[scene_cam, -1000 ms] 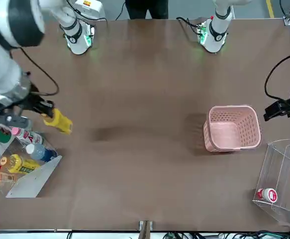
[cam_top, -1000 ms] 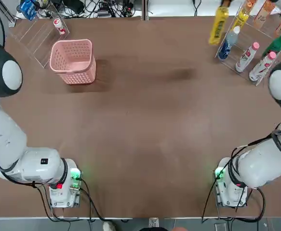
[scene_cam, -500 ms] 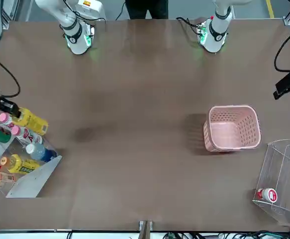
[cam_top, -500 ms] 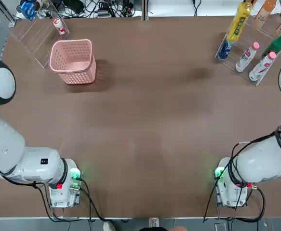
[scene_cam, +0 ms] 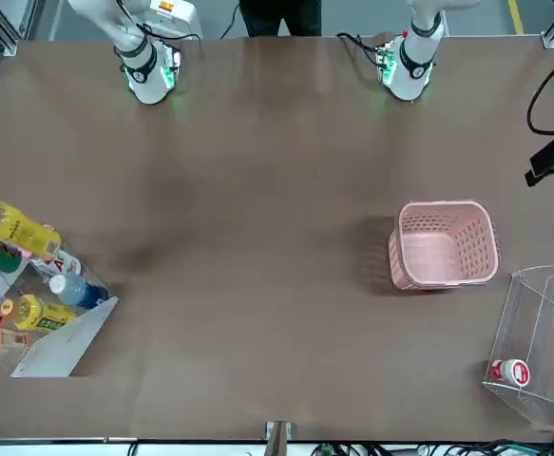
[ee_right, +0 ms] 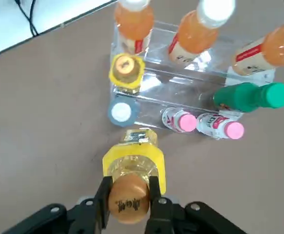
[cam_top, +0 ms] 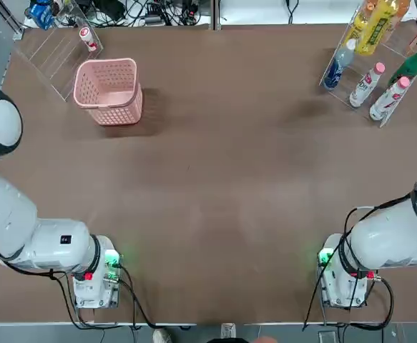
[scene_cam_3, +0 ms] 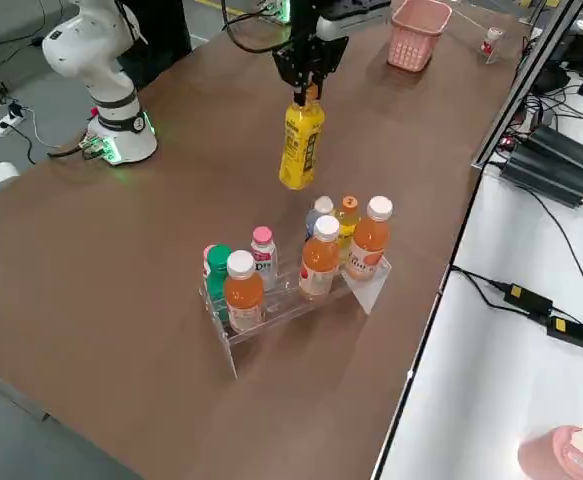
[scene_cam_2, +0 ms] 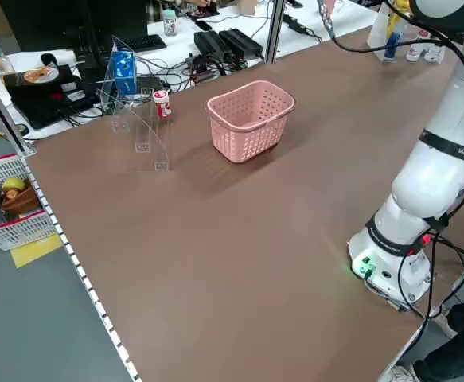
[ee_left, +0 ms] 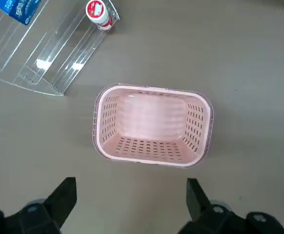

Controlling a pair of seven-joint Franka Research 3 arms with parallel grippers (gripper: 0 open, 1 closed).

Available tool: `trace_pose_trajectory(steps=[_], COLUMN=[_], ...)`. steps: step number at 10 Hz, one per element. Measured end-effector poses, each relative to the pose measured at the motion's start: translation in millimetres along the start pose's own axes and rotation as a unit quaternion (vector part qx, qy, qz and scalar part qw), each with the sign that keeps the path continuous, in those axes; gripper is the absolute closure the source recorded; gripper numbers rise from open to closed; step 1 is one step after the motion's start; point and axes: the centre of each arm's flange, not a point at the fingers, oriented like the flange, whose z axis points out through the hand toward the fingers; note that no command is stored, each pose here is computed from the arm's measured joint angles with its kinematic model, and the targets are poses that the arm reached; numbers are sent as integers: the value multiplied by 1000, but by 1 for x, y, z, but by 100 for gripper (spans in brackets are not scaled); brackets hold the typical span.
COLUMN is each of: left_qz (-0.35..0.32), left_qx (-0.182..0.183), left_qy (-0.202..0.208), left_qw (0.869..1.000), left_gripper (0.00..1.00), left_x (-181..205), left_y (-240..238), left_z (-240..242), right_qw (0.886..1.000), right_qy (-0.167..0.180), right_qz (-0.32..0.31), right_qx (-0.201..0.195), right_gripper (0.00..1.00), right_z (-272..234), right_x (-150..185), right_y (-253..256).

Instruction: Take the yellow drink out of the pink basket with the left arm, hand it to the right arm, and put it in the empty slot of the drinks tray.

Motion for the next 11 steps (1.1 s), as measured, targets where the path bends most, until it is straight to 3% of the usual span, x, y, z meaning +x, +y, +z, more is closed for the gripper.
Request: trace_pose_trajectory(steps=[4, 8, 11], left_qz=[0, -3, -6], left_qx=[0, 1, 1], left_qy=[-3, -3, -3], left_qw=[1000, 1000, 1000], left_gripper=[0, 0, 0], left_x=[-2, -2, -2], left_y=[-1, -4, -7], left_z=[-2, -2, -2], right_qw=[1000, 998, 998], right_qy=[8, -7, -6], right_qz=[28, 60, 56], right_qx=[3, 10, 7], right_gripper=[66, 66, 66], right_z=[2, 35, 46], right_x=[25, 57, 70], right_y=[26, 54, 76])
